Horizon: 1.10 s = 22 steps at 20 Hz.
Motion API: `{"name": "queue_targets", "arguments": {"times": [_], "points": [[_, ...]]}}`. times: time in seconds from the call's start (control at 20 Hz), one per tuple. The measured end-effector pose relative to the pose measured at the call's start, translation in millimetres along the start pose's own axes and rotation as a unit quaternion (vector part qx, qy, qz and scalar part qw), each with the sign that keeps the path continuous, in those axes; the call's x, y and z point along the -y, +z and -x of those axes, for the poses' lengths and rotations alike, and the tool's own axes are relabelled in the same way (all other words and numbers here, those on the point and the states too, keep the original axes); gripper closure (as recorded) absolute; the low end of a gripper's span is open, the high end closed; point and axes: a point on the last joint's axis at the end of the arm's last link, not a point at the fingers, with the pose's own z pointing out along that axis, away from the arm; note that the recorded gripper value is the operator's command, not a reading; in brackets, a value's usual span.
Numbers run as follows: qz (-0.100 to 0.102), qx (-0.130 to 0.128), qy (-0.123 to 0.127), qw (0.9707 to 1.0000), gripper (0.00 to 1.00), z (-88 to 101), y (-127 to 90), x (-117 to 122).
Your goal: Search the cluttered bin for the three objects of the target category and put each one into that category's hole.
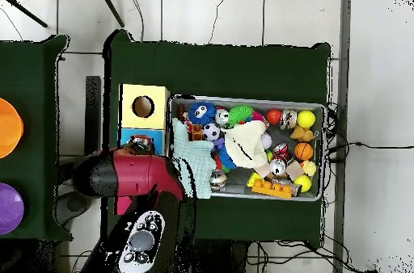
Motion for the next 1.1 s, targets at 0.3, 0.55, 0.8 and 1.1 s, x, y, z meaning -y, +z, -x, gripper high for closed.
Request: {"name": "queue_targets", "arguments": {"times": [0.3,0.55,0.8,1.1], "points": [[-0.017,0.008,0.011,0.9998,1.0,-6.9,-27.7,8.5],[-0.034,0.015,0.014,0.9992,1.0,-7.0,-47.0,18.3],[-0.042,0.02,0.015,0.9988,1.0,-5.5,-56.3,22.6],[-0.037,0.022,0.014,0.999,1.0,-3.2,-53.8,19.4]]}}
